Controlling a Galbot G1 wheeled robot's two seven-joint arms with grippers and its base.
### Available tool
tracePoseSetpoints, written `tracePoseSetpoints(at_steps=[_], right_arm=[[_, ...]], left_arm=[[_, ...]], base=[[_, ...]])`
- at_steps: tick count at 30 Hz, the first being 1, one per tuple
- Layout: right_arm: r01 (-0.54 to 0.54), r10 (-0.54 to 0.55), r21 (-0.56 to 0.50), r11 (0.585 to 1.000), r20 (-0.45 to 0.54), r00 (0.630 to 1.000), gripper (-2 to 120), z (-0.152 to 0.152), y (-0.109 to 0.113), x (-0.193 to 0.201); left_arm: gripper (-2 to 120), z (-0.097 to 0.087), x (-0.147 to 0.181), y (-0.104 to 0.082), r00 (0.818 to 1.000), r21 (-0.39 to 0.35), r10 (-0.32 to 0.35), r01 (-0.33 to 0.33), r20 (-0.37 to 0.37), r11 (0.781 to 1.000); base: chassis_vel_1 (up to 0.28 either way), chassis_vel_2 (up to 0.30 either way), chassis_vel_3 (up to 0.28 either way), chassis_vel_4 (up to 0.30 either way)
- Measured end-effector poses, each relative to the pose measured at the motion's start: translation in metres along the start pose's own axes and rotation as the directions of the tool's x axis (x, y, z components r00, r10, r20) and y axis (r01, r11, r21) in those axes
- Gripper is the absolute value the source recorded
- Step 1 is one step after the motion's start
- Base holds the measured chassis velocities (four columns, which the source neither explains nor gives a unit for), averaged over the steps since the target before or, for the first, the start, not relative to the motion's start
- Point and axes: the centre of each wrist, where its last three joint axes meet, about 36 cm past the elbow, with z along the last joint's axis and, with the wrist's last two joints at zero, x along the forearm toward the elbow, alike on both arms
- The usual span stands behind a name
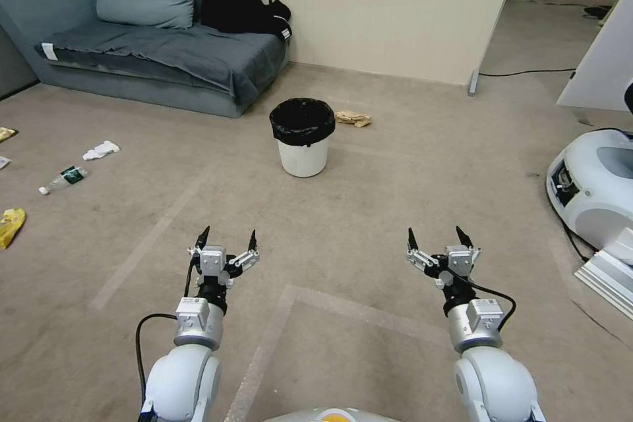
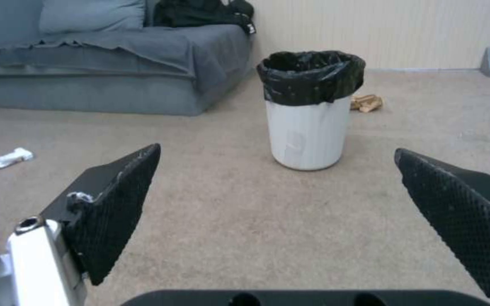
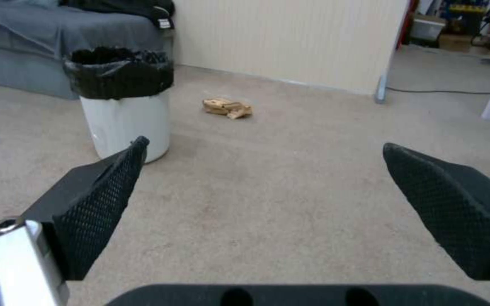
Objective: Pick up the trash bin, then pick up the garbage from the floor and place it into the trash bin.
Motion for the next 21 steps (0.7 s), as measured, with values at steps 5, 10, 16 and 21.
tracePoseSetpoints(at_steps=[5,10,16,21], right_arm=[[0.0,0.0,0.0,1.0,0.0,1.0,100,0.0,0.0,0.0],[0.0,0.0,0.0,1.0,0.0,1.0,100,0.0,0.0,0.0],[0.0,0.0,0.0,1.0,0.0,1.0,100,0.0,0.0,0.0001],[0.002,-0.002,0.006,1.0,0.001,1.0,100,-0.0038,0.0039,0.0071]], left_arm=[[100,0.0,0.0,0.0,1.0,0.0,0.0,0.0,0.0,1.0],[100,0.0,0.0,0.0,1.0,0.0,0.0,0.0,0.0,1.0],[100,0.0,0.0,0.0,1.0,0.0,0.0,0.0,0.0,1.0],[100,-0.0049,0.0058,-0.0031,1.0,-0.009,-0.005,0.005,-0.007,1.0]], base=[[0.0,0.0,0.0,0.0],[0.0,0.0,0.0,0.0],[0.0,0.0,0.0,0.0],[0.0,0.0,0.0,0.0]])
